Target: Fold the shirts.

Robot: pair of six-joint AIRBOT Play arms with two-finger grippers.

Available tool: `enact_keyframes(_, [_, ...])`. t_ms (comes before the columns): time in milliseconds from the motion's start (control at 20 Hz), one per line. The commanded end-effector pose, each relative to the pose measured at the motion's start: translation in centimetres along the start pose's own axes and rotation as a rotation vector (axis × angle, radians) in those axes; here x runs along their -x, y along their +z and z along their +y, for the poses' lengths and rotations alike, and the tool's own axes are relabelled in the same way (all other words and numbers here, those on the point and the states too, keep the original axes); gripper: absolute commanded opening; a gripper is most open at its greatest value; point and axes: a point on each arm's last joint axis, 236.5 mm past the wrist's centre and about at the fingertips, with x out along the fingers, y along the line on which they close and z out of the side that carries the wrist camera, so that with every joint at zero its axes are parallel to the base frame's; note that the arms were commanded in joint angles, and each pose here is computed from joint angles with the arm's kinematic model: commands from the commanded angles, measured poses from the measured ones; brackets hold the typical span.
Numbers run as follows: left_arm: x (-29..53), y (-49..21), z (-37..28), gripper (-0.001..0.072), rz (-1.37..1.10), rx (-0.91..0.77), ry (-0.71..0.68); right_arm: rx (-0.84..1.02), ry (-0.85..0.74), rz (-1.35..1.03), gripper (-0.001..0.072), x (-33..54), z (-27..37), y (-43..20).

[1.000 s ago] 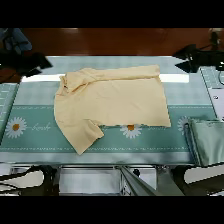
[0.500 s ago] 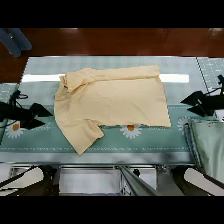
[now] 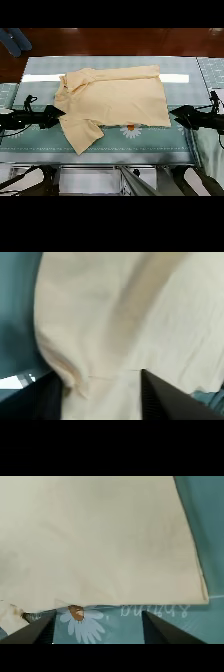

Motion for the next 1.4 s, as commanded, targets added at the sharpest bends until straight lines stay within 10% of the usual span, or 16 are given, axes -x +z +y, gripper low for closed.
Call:
enact_keyframes(0, [-0.5,-0.3,-1.8,0.0028,0.02,-0.097,-0.035,-0.025,-0.084,-0.005,0.0615,0.8,-2.0,0.0])
enact_keyframes(250, [1.3,0.2,-3.5,0.0026,0.041,-0.143,-0.083,-0.13,-0.368,0.102,0.0615,2.2,-8.9,-3.3])
enact_keyframes(1050, [1.2,0.2,-3.5,0.0026,0.04,-0.142,-0.083,-0.157,-0.163,0.135,0.0614,-8.9,-3.1,1.9])
enact_keyframes(1150, [1.4,0.4,-3.7,0.0026,0.038,-0.144,-0.086,-0.105,-0.155,0.133,0.0388,-9.8,-1.1,3.2])
enact_keyframes(1200, [1.6,0.6,-4.1,0.0026,0.038,-0.154,-0.091,-0.058,-0.15,0.146,0.0092,-10.2,-0.2,3.5])
enact_keyframes(1350, [3.8,2.7,-6.9,0.0026,-0.001,-0.232,-0.122,0.029,-0.107,0.148,0.003,-9.6,3.2,5.3])
